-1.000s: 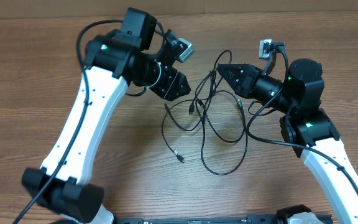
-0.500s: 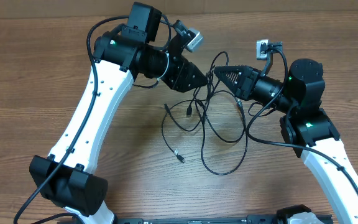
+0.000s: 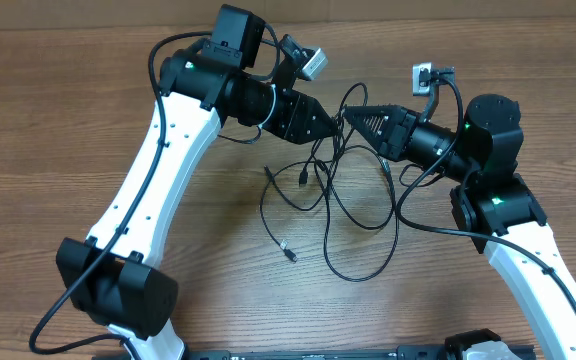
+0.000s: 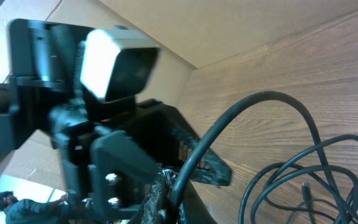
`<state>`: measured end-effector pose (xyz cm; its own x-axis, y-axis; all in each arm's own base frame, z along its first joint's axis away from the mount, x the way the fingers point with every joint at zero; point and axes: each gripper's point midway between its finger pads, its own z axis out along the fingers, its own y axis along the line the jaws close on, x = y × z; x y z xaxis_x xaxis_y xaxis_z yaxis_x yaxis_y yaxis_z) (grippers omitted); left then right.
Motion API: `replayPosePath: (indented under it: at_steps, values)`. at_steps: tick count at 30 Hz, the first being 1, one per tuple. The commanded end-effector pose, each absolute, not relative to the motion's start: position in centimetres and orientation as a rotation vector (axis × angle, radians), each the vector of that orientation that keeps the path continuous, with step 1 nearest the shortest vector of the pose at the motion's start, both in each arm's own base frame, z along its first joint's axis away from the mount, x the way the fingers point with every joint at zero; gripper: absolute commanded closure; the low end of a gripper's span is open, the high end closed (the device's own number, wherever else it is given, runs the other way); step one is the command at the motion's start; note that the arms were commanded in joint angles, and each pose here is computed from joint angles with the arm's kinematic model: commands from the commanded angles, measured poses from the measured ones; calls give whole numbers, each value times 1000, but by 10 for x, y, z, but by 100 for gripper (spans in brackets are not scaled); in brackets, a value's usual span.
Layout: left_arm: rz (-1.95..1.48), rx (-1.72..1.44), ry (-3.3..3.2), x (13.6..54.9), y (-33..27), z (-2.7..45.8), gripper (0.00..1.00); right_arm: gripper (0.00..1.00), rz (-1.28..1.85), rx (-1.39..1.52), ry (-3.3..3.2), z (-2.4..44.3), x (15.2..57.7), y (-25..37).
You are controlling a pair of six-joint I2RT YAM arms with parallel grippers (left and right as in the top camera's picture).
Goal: Untangle cables
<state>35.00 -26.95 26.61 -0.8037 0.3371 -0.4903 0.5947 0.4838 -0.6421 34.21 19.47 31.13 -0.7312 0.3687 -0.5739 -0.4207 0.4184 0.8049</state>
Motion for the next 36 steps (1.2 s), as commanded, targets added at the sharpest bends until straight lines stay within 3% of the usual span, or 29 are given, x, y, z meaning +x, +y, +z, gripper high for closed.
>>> replayPosePath:
  at_steps: [1, 14, 21, 28, 36]
  values:
    - [-1241, 730, 2495, 355, -274, 256, 59, 96, 1390, -96, 1891, 333, 339, 196]
    - [-1274, 751, 2510, 350, -288, 250, 60, 96, 1390, -96, 1892, 333, 339, 196]
    - [-1262, 763, 2513, 348, -292, 248, 86, 96, 1396, -102, 1893, 333, 338, 197]
    - [-1261, 763, 2513, 348, -292, 248, 95, 96, 1403, -113, 1889, 334, 337, 198]
    - [-1284, 770, 2505, 346, -293, 250, 96, 96, 1409, -130, 1876, 337, 335, 199]
